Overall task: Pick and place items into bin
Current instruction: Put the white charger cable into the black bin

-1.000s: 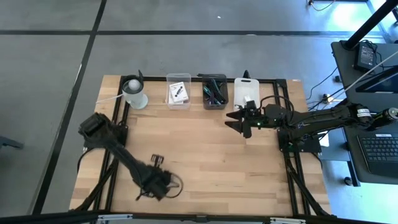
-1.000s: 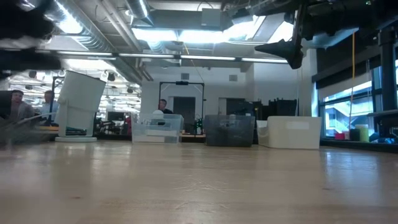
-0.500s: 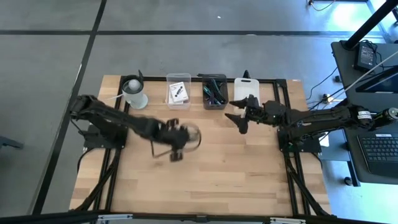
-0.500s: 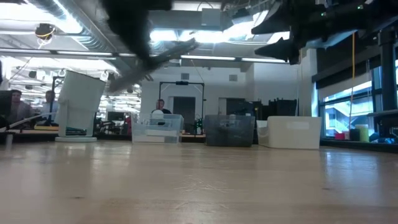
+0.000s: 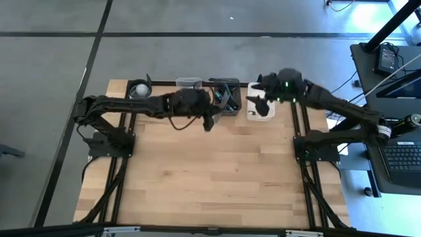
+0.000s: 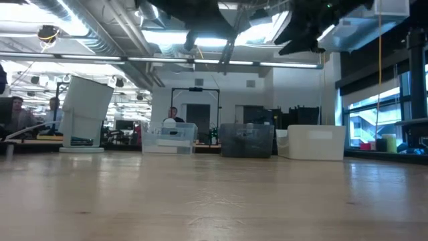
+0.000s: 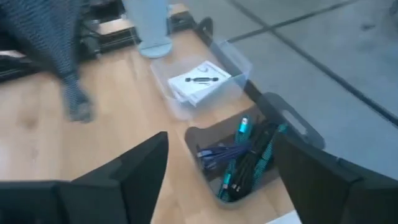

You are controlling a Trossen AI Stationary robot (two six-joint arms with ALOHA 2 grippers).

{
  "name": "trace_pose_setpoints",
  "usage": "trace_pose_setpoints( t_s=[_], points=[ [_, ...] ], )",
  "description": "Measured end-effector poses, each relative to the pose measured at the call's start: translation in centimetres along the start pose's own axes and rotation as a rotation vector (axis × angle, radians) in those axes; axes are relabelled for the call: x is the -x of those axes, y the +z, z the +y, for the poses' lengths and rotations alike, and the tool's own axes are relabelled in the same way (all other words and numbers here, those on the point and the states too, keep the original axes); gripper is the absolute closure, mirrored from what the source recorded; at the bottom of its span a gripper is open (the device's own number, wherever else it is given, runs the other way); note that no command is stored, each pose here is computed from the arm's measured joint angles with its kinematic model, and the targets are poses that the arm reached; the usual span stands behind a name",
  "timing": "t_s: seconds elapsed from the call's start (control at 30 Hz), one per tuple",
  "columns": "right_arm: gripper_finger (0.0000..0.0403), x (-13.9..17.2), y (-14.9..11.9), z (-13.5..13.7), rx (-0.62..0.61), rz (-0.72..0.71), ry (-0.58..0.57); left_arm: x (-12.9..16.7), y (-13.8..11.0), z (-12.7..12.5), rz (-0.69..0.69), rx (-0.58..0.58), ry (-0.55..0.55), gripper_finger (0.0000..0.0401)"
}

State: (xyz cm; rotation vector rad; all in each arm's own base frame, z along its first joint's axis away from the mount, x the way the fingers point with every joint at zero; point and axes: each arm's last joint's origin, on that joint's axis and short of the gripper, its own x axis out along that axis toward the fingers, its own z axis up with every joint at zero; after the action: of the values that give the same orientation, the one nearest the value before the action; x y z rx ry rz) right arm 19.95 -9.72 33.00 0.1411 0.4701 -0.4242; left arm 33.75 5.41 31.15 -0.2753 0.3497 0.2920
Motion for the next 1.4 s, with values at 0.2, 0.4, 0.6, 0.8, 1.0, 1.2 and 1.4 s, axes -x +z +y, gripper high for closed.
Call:
trace_pose_setpoints(
  t_s=[0.2, 0.4, 0.6, 0.8, 1.0, 1.2, 1.4],
  points=[
    [0.0151, -1.1, 3.3, -1.3, 0.049, -0.023, 0.255, -0.5, 1.7, 2.3, -0.138, 0.03, 0.038, 0.0388],
    [0.0157, -3.5, 5.4, -1.1, 0.056, -0.09, 0.334, -0.7, 2.3, 3.6, -0.191, 0.056, 0.081, 0.0388],
    [0.0153, -6.0, 6.4, -0.5, 0.047, -0.16, 0.407, -0.9, 2.5, 4.9, -0.198, 0.057, 0.101, 0.0388],
    [0.0154, -8.2, 6.9, -0.2, 0.039, -0.207, 0.415, -0.7, 2.9, 6.4, -0.195, 0.035, 0.091, 0.0388],
    [0.0191, -9.7, 7.7, -0.7, 0.005, -0.228, 0.309, -0.5, 3.2, 7.9, -0.194, 0.031, 0.072, 0.0388],
    [0.0229, -10.7, 8.0, -1.6, -0.008, -0.23, 0.221, -0.4, 3.4, 8.8, -0.199, 0.017, 0.054, 0.0388],
    [0.0256, -11.5, 8.3, -2.0, -0.016, -0.226, 0.167, -0.4, 3.6, 8.9, -0.222, -0.036, 0.058, 0.0387]
  ],
)
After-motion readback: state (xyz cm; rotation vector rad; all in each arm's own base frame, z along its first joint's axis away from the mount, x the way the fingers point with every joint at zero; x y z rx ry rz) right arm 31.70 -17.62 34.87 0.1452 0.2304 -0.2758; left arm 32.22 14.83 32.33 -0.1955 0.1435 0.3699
